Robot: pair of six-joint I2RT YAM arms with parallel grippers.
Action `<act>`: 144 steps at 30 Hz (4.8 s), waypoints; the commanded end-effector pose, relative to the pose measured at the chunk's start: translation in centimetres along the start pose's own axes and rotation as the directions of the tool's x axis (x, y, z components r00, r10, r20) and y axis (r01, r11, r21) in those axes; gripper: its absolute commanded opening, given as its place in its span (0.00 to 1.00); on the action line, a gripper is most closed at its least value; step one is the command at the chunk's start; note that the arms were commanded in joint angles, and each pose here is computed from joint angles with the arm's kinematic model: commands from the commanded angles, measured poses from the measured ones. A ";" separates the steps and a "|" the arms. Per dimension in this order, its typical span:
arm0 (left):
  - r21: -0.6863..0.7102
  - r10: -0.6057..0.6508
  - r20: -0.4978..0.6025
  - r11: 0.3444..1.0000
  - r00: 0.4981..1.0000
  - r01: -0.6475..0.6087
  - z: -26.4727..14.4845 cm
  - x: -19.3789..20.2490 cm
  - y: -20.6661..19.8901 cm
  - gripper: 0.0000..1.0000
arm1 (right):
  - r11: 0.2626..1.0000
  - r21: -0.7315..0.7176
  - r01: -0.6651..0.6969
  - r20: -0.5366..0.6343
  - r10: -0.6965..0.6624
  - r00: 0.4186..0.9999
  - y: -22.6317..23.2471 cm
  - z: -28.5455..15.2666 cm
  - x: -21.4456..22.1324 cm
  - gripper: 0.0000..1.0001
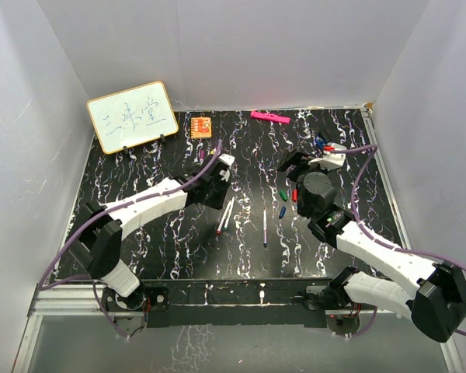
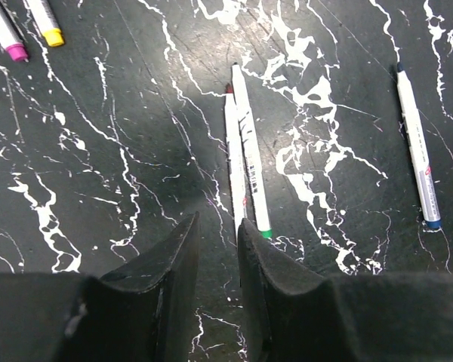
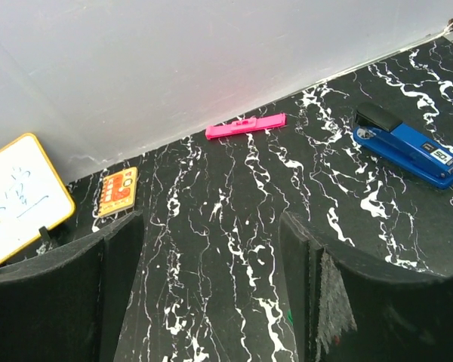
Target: Insert the pens into the pen caps
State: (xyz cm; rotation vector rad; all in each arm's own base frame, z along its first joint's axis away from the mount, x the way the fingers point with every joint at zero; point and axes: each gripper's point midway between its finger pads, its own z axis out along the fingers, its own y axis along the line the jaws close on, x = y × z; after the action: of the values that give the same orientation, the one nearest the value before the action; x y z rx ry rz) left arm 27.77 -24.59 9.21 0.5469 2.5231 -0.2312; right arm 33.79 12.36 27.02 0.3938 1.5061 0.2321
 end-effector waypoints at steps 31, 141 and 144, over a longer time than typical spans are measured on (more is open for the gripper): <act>0.008 -0.001 -0.122 1.000 0.993 0.002 4.1 5.1 -1.9 0.33 | 0.991 0.132 -0.036 -0.027 0.040 0.999 -2.9 0.0 0.7 0.75; -0.109 -0.024 -0.261 0.994 0.965 -0.005 3.2 8.3 2.5 0.00 | 0.893 0.379 0.241 -0.470 -0.039 0.882 -11.6 2.1 12.9 0.61; -0.123 -0.045 -0.223 0.992 0.974 0.018 2.2 7.1 2.9 0.00 | 0.883 0.376 0.281 -0.525 -0.047 0.850 -12.1 2.0 14.3 0.60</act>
State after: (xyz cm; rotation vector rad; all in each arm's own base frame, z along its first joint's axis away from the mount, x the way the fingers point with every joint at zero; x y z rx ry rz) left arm 25.86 -22.53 1.64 0.5289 2.7118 -0.0820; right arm 34.54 6.21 8.82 0.5674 2.0941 -0.1895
